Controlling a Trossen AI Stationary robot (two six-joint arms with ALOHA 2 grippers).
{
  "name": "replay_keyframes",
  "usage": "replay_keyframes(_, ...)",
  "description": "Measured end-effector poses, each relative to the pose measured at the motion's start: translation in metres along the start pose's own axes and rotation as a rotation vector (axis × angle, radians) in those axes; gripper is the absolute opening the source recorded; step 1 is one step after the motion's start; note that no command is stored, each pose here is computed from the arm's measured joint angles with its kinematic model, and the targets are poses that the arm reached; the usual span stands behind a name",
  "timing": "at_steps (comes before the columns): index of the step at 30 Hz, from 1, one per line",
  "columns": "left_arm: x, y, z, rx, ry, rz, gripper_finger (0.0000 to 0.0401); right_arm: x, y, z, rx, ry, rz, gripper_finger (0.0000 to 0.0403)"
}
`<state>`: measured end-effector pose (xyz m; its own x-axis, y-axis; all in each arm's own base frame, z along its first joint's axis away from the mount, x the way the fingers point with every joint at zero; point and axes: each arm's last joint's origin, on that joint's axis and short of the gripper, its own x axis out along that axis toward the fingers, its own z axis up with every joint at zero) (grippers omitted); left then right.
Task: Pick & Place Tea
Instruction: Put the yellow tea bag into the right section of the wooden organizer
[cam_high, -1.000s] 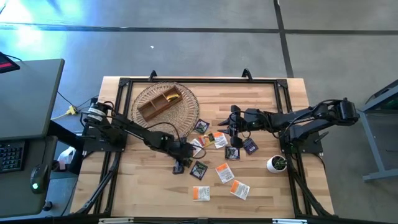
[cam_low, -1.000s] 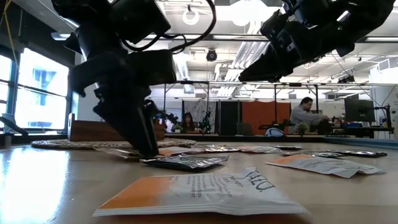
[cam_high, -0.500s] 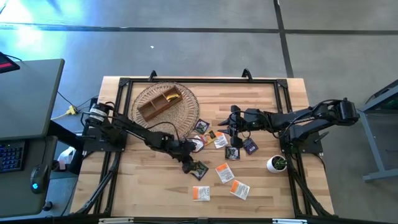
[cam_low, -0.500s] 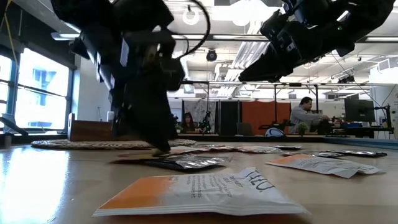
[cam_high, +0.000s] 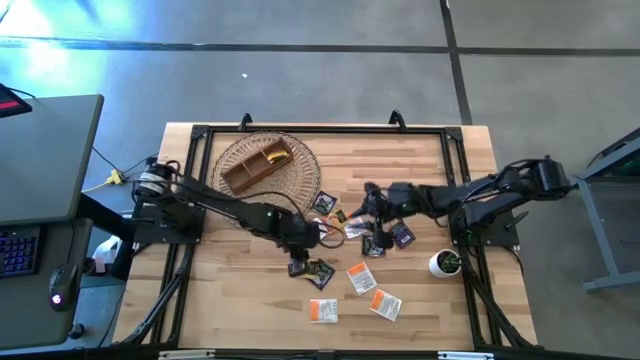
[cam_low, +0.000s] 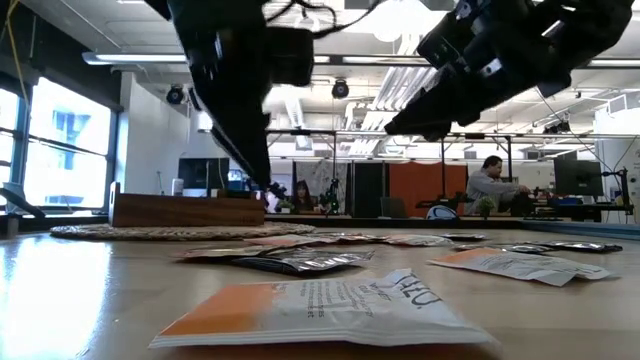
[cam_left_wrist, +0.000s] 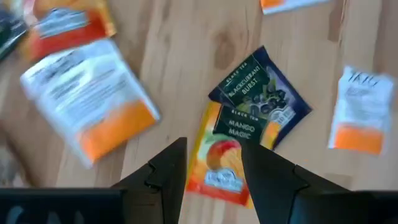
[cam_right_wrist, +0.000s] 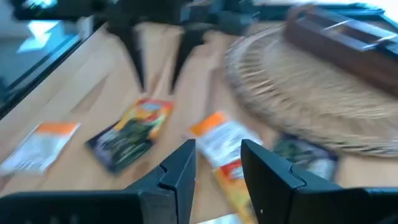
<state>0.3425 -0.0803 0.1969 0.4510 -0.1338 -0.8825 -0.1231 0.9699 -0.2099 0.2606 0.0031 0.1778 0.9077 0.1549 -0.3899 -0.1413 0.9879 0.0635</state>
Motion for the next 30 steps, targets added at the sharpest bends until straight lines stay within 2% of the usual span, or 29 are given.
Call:
replay_keyframes(2, 0.006, 0.002, -0.005, 0.063, 0.044, 0.013, 0.0152, 0.009, 0.009, -0.004, -0.021, -0.005, 0.019, 0.0124)
replay_keyframes(5, 0.018, 0.000, 0.000, 0.112, 0.024, -0.023, 0.0152, 0.022, 0.022, -0.013, -0.084, -0.005, 0.039, 0.0124)
replay_keyframes(7, 0.027, 0.003, -0.005, 0.132, 0.074, -0.031, 0.0152, 0.028, 0.027, -0.015, -0.113, -0.010, 0.062, 0.0124)
replay_keyframes(9, 0.038, 0.003, -0.004, 0.144, 0.073, -0.068, 0.0152, 0.032, 0.031, -0.016, -0.119, -0.005, 0.083, 0.0124)
replay_keyframes(20, 0.066, 0.012, -0.010, 0.157, 0.142, -0.018, 0.0152, 0.039, 0.045, -0.019, -0.096, -0.003, 0.129, 0.0124)
replay_keyframes(25, 0.066, 0.015, -0.008, -0.008, 0.122, 0.024, 0.0152, 0.048, 0.052, -0.025, -0.096, -0.035, 0.152, 0.0122)
replay_keyframes(30, 0.067, 0.021, -0.002, -0.325, 0.066, 0.053, 0.0152, 0.063, 0.052, -0.030, -0.079, -0.035, 0.155, 0.0104)
